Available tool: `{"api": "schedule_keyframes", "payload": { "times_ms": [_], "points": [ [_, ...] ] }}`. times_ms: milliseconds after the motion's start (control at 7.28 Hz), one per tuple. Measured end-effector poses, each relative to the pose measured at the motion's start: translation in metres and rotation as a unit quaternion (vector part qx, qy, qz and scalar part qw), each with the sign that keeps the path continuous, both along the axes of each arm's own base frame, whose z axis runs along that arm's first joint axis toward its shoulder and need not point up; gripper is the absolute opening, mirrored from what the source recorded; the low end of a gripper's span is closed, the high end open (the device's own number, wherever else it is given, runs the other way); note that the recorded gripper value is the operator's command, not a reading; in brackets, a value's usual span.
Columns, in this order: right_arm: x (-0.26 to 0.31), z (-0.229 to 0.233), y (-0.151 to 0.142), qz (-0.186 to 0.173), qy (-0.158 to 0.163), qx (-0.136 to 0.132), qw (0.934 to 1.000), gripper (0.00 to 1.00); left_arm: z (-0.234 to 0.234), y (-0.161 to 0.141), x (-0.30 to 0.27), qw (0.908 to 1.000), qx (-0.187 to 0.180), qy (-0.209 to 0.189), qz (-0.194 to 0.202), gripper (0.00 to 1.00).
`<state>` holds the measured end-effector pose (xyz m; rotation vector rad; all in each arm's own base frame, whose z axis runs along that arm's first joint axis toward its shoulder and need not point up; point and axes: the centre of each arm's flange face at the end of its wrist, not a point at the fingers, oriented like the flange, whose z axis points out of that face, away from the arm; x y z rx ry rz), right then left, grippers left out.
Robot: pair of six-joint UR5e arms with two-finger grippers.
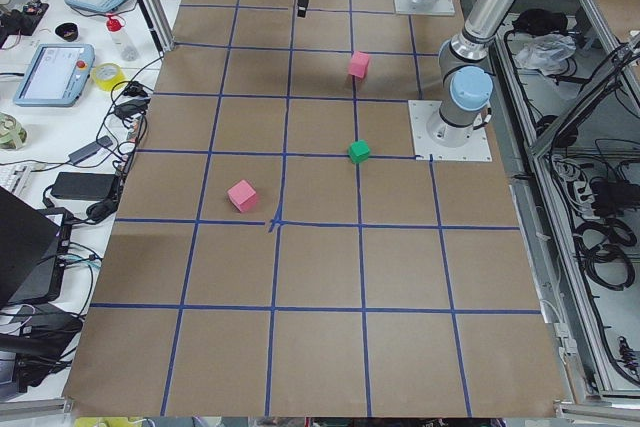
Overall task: Align button upright
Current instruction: 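Lift the button out of the tray and carry it toward the table center, then lower the button onto the table and open the right gripper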
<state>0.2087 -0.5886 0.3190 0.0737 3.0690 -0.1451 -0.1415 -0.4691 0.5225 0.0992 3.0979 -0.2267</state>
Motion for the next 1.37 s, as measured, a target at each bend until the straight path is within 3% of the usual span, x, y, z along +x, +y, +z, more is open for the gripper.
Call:
{"api": "schedule_keyframes", "payload": {
  "times_ms": [412, 824, 1099, 1374],
  "points": [
    [0.108, -0.042, 0.022, -0.001, -0.013, -0.017, 0.9998, 0.01, 0.0, 0.0, 0.0, 1.0, 0.0, 0.0, 0.0, 1.0],
    [0.159, -0.086, 0.038, 0.0, -0.018, -0.012, 0.9998, 0.03, -0.002, 0.0, 0.0, 1.0, 0.002, 0.0, 0.0, 1.0],
    [0.165, -0.101, 0.039, 0.004, -0.022, -0.011, 0.9997, 0.14, -0.002, 0.0, 0.0, 1.0, 0.002, 0.001, 0.0, 1.0],
    [0.166, -0.106, 0.039, 0.008, -0.023, -0.012, 0.9996, 0.42, -0.002, 0.0, -0.001, 1.0, 0.002, 0.004, -0.001, 1.0]
  ]
}}
